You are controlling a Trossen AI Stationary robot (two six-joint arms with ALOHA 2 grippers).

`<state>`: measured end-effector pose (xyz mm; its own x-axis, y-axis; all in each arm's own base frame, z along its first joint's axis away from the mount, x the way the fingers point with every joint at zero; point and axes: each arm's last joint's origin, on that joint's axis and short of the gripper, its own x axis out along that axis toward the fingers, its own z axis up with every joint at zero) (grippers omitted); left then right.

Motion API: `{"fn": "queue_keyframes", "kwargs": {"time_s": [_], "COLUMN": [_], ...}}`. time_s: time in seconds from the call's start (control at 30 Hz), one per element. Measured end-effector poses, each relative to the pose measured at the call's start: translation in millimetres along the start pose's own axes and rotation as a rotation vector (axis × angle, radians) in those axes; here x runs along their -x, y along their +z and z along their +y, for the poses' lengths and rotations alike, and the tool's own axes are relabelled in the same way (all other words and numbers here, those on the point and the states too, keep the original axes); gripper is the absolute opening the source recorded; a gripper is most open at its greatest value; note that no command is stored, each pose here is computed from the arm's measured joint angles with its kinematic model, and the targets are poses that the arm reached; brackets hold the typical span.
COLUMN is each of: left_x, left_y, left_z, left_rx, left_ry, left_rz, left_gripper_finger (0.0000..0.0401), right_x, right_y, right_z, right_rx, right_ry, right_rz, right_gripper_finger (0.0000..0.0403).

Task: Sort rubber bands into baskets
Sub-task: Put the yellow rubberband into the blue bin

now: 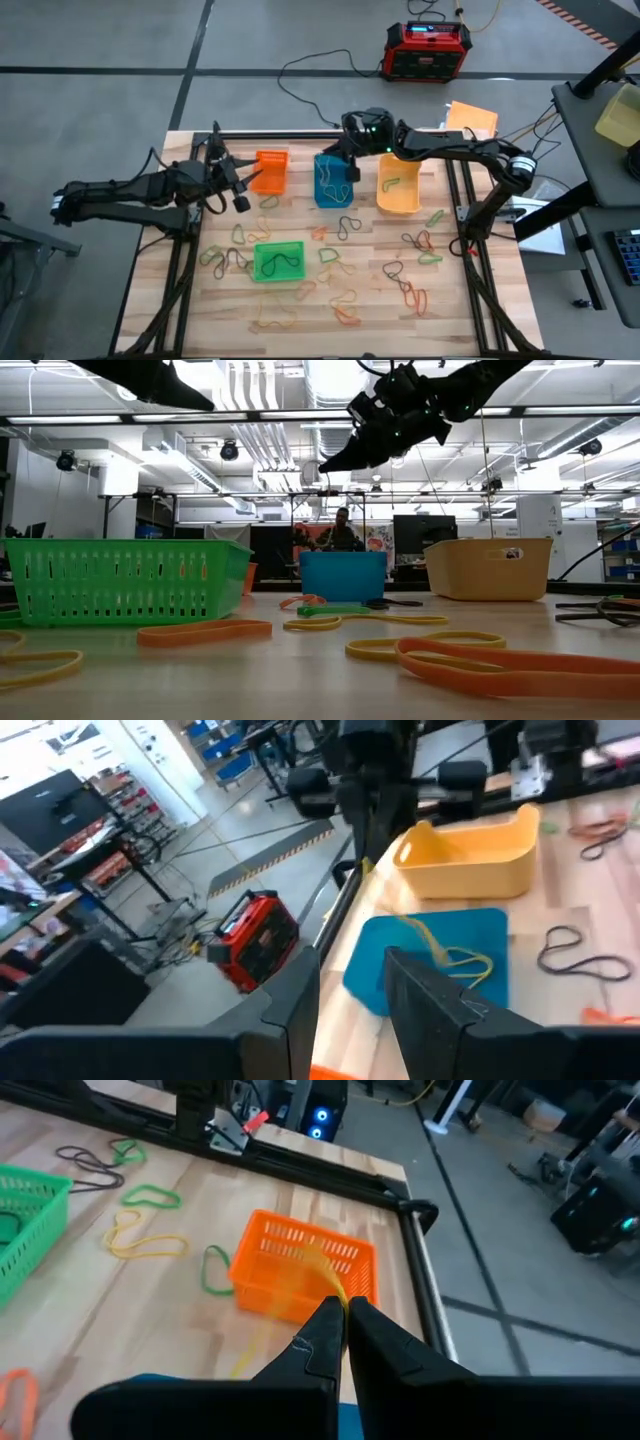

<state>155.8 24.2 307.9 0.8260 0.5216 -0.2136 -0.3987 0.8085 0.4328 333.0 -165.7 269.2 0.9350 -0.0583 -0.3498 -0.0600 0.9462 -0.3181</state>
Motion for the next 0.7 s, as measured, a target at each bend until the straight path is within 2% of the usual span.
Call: {"fn": "queue_keyframes", "kwargs": {"time_s": [0.17,0.27,0.47,0.6,0.7], "left_x": [-11,-19,-33,-41,-48], "left_y": [0,-1,-10,-18,-24], "left_z": [15,26,44,53,57], "left_rx": [-0.037,-0.041,0.030,0.053,0.061], "left_ry": [0.139,0.156,0.049,-0.061,-0.077], "left_rz": [0.009,-0.005,-0.050,-0.065,-0.039], "left_gripper_finger": [0.0095,0.0089,0.0078,0.0078,0.0078], "right_x": [13,25,43,47,45], "right_y": [5,8,13,10,6], "right_z": [-18,-36,-61,-64,-62], "right_rx": [0.046,0.048,-0.079,-0.150,-0.205], "right_ry": [-0.055,-0.105,-0.051,0.028,0.071], "right_rz": [-0.011,-0.027,-0.129,-0.160,-0.159], "right_gripper_finger": [0.0009,0.0009,0.0009,0.0009,0.0009]}}
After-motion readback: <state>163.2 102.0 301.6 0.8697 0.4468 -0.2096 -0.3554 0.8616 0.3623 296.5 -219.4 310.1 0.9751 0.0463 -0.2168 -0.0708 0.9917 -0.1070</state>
